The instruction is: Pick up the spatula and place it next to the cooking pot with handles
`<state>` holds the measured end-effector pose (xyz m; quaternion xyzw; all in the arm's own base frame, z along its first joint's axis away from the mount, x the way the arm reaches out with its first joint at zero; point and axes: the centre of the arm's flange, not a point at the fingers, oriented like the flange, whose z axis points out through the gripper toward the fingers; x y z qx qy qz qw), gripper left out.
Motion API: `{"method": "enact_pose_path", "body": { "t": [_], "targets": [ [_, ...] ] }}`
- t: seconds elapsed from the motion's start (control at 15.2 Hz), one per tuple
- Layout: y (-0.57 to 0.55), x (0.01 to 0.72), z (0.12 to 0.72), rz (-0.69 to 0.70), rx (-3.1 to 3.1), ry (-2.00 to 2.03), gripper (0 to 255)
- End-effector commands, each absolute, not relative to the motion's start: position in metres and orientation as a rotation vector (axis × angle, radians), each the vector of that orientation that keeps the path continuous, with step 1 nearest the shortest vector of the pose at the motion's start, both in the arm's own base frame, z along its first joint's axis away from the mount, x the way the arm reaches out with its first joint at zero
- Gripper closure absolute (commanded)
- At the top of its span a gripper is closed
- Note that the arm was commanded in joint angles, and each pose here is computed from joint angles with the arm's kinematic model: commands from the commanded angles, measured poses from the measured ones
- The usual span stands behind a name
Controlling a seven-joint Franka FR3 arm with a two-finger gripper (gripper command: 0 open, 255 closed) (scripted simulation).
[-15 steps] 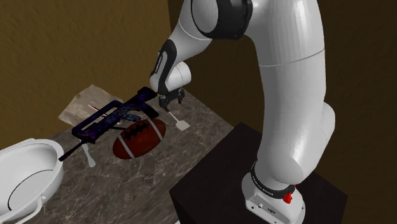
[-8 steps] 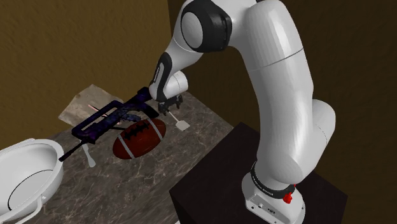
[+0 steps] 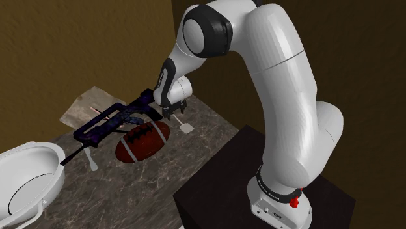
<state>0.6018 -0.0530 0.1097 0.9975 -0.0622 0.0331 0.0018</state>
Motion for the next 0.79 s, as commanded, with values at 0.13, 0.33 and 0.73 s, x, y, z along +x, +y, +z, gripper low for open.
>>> {"method": "enact_pose_path", "body": {
  "t": [0.13, 0.33, 0.73],
  "targets": [
    [-0.0530, 0.6018, 0.1097, 0.104, 3.130, -0.195, 255],
    [-0.0530, 0.6018, 0.1097, 0.104, 3.130, -0.195, 255],
    [-0.0530, 0.6017, 0.1096, 0.104, 3.130, -0.195, 255]
  ]
}}
